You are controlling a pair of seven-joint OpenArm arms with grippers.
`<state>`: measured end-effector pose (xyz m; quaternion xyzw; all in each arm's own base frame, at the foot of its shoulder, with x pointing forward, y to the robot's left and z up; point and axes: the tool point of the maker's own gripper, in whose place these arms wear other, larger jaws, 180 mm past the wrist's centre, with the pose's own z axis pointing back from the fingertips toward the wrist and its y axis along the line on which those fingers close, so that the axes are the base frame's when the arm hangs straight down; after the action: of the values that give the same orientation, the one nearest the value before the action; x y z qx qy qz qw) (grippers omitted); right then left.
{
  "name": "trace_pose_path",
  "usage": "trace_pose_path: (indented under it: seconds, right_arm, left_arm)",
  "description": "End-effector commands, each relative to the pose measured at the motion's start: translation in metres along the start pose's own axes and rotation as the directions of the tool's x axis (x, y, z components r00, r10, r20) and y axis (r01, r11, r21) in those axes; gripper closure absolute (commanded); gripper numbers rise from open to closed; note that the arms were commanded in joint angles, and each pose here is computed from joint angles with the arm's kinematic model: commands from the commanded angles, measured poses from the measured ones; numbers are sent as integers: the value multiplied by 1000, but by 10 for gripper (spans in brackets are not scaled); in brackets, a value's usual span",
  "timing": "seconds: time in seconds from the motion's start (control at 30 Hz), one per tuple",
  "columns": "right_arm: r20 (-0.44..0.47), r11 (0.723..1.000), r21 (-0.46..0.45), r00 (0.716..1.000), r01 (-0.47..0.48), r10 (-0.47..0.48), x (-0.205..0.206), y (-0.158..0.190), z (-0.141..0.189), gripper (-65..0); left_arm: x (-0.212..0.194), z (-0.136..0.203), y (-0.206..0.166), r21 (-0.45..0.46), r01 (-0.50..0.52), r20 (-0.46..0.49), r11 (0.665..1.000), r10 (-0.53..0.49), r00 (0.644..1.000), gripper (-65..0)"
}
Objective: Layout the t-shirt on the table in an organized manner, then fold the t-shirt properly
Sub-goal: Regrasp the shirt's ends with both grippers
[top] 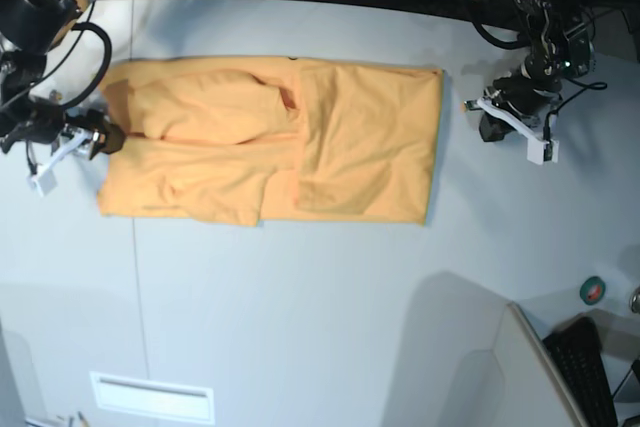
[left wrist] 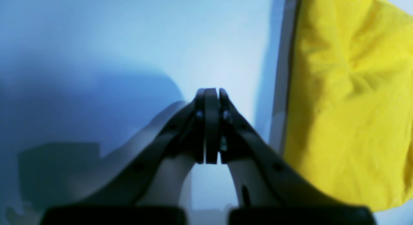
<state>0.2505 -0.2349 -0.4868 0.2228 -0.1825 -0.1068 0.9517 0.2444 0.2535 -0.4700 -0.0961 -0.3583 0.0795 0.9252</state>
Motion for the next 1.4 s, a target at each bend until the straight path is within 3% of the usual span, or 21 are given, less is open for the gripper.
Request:
trace_pose_path:
  seconds: [0.0, 0.17, 0.23, 0.7, 0.8, 0.93, 1.03, 1.27, 1.37]
  right_arm:
    - [48, 1000, 4, 999, -21, 21, 20, 1, 6, -432]
    - [42, 1000, 21, 999, -18, 17, 17, 9, 1, -432]
    - [37, 999, 39, 999, -14, 13, 14, 16, -5, -432]
    - [10, 996, 80, 999, -36, 35, 6, 39, -20, -426]
    - [14, 996, 78, 999, -35, 34, 6, 38, -19, -333]
    - [40, 995, 84, 998, -46, 42, 18, 42, -19, -153]
    - [112, 995, 80, 993, -52, 43, 32, 43, -18, 0]
    - [140, 995, 62, 988, -72, 63, 41, 40, -12, 0]
    - [146, 989, 31, 980, -143, 137, 47, 47, -5, 0]
  left_arm:
    - [16, 0, 2, -3, 3, 45, 1000, -3, 999, 0]
    - [10, -16, -26, -70, 40, 13, 997, -39, 999, 0]
    - [15, -21, -42, -102, 62, 56, 993, -57, 997, 0]
    - [5, -52, -61, -124, 33, 17, 992, -31, 999, 0]
    - [1, -53, -70, -143, 50, 6, 988, -50, 999, 0]
    - [-8, -56, -88, -184, 86, -17, 979, -91, 996, 0]
    - [-8, -57, -92, -192, 86, -18, 978, -91, 996, 0]
    - [5, -64, -114, -231, 107, 6, 967, -108, 994, 0]
    - [11, -69, -130, -264, 140, 14, 954, -142, 990, 0]
